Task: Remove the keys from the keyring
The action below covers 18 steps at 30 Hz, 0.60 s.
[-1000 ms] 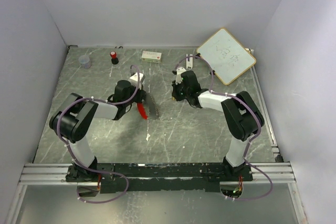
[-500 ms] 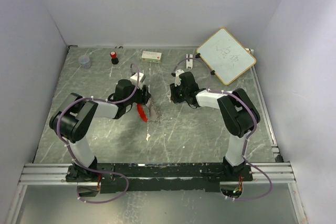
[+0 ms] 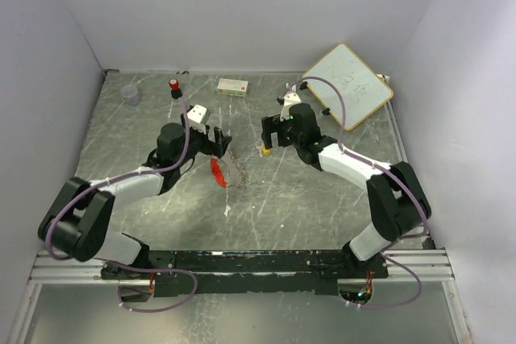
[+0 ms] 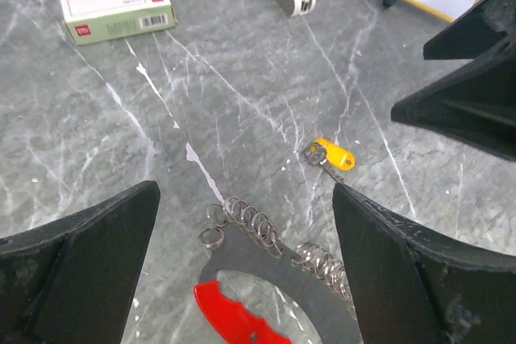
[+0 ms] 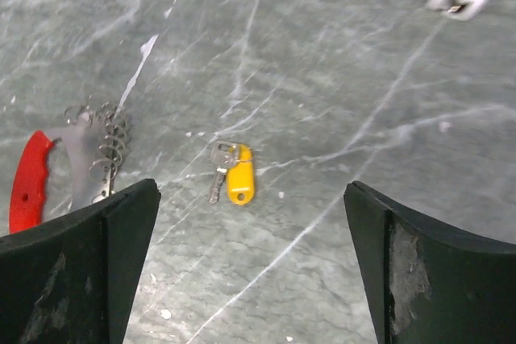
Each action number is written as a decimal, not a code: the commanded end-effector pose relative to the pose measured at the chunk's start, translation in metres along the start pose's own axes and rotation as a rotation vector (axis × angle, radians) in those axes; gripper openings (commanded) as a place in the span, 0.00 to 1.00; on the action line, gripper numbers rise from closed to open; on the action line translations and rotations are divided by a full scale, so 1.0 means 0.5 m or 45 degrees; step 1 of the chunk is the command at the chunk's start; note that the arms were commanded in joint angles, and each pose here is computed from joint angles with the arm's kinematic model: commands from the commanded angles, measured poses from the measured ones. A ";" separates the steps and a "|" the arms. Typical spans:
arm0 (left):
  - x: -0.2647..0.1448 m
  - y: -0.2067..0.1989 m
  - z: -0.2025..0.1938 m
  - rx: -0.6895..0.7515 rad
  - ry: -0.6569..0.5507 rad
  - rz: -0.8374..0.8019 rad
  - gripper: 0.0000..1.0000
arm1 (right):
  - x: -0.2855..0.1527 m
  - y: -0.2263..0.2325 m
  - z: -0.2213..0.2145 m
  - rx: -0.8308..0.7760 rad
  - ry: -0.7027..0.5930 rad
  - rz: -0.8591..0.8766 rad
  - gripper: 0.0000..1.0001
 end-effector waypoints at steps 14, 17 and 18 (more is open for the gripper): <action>-0.206 0.028 0.067 0.022 -0.224 0.382 1.00 | -0.176 -0.168 0.013 0.214 -0.040 -1.055 1.00; -0.245 0.030 0.080 0.028 -0.267 0.438 0.99 | -0.212 -0.180 0.013 0.240 -0.083 -1.151 1.00; -0.258 0.031 0.082 0.025 -0.286 0.452 0.99 | -0.225 -0.182 0.014 0.250 -0.100 -1.176 1.00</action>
Point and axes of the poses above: each gripper's point midway between its finger pads, its own x axis out along the fingers, its own y axis along the line the jaws close on, z = x × y, the point moved 6 cm from there along -x, back along the fingers, and after that the axes turned 14 degrees about -x, right-handed, at the moved point
